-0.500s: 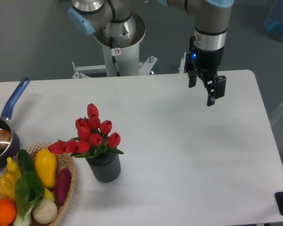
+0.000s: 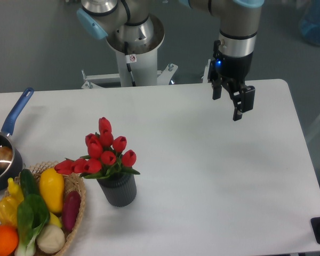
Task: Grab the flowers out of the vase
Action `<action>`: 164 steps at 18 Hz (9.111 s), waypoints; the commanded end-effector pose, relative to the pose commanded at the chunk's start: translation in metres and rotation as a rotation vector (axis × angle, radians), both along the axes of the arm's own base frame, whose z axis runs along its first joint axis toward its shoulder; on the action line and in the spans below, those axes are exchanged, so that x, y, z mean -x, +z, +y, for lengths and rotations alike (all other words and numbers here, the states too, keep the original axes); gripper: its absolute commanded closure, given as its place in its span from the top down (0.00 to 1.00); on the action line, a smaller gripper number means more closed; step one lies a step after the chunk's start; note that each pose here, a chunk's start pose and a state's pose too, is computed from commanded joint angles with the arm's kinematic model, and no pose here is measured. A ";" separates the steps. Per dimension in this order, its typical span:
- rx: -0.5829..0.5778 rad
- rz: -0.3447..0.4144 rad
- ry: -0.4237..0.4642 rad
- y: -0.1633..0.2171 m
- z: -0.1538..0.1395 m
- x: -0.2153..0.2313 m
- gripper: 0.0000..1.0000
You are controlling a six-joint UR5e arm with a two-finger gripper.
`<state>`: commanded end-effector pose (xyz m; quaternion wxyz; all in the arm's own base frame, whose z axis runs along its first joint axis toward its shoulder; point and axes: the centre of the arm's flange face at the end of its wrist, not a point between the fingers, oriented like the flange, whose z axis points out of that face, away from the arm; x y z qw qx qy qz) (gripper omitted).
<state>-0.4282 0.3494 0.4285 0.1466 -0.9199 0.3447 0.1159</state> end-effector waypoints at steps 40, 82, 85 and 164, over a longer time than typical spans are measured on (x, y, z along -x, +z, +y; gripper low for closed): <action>-0.396 -0.771 0.184 -0.079 0.114 -0.079 1.00; -0.359 -0.767 0.046 -0.116 0.149 -0.095 1.00; -0.365 -0.775 0.047 -0.116 0.150 -0.095 1.00; -0.423 -0.817 0.034 -0.115 0.151 -0.098 0.35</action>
